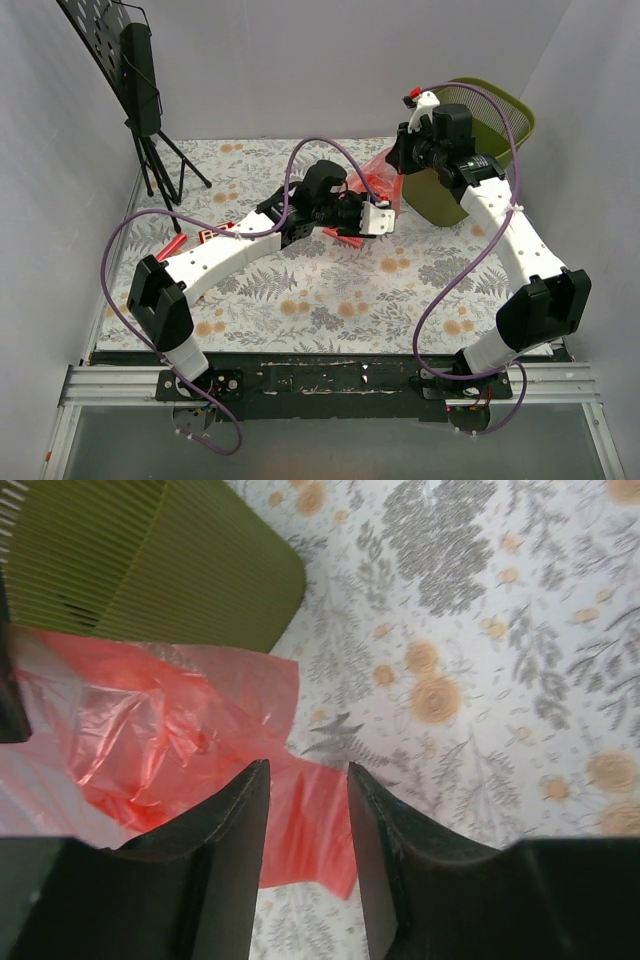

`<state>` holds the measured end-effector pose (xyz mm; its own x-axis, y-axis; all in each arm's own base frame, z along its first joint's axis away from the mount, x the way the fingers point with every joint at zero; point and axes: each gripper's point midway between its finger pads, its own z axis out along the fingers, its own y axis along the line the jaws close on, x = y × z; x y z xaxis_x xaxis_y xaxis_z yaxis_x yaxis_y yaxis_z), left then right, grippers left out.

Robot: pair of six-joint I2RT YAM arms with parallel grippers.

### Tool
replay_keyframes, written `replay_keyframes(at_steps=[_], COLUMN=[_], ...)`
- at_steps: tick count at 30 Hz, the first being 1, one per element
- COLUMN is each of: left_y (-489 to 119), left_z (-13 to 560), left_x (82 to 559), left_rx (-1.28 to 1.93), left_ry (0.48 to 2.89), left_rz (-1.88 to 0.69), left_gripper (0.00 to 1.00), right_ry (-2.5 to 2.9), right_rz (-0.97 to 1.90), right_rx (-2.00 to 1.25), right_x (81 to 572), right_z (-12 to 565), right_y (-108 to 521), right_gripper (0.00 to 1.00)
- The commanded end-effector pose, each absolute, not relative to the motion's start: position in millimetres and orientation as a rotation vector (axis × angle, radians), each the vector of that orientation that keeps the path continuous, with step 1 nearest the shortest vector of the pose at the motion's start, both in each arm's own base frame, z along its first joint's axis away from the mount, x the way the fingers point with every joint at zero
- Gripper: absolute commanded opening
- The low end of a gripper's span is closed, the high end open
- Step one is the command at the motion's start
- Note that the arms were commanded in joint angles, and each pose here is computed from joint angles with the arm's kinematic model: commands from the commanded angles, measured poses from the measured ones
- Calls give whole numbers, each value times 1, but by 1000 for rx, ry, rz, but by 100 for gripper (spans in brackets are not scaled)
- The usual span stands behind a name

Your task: Put the trash bags into the trash bin

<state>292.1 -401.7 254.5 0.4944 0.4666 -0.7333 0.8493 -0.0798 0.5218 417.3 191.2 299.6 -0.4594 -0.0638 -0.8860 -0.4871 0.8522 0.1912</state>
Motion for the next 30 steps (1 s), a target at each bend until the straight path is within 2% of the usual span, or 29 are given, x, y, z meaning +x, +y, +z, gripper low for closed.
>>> replay_keyframes(at_steps=[1,4,8,11,13,14,19,25,30], left_y=[-394,-396,-399,-401,-401,-400,-372,-313,-281], left_z=[268,270,263,256,257,260,283,303,291], left_x=[316,325,327,330,329,327,300,271,252], left_rx=[1666,1628,1628,1631,1632,1628,1628,1690,1818], left_ry=[1096,1094,1092,1114,1131,1143,1119,1034,986], left_rz=[-287,-245,-246,-244,-258,-268,-336,-369,-377], left_gripper=[31,27,41,25,6,0,0,0,0], right_ry=[1910,1915,1923,1924,1931,1939,1957,1893,1860], right_rz=[540,548,561,560,555,547,460,289,208], right_rx=[-406,-407,-403,-402,-398,-397,-398,-559,-625], right_x=[412,410,411,414,416,418,437,463,472], right_z=[331,329,329,329,326,322,308,304,306], right_y=[192,193,195,195,193,192,169,151,145], right_gripper=[1,1,1,1,1,1,1,1,1])
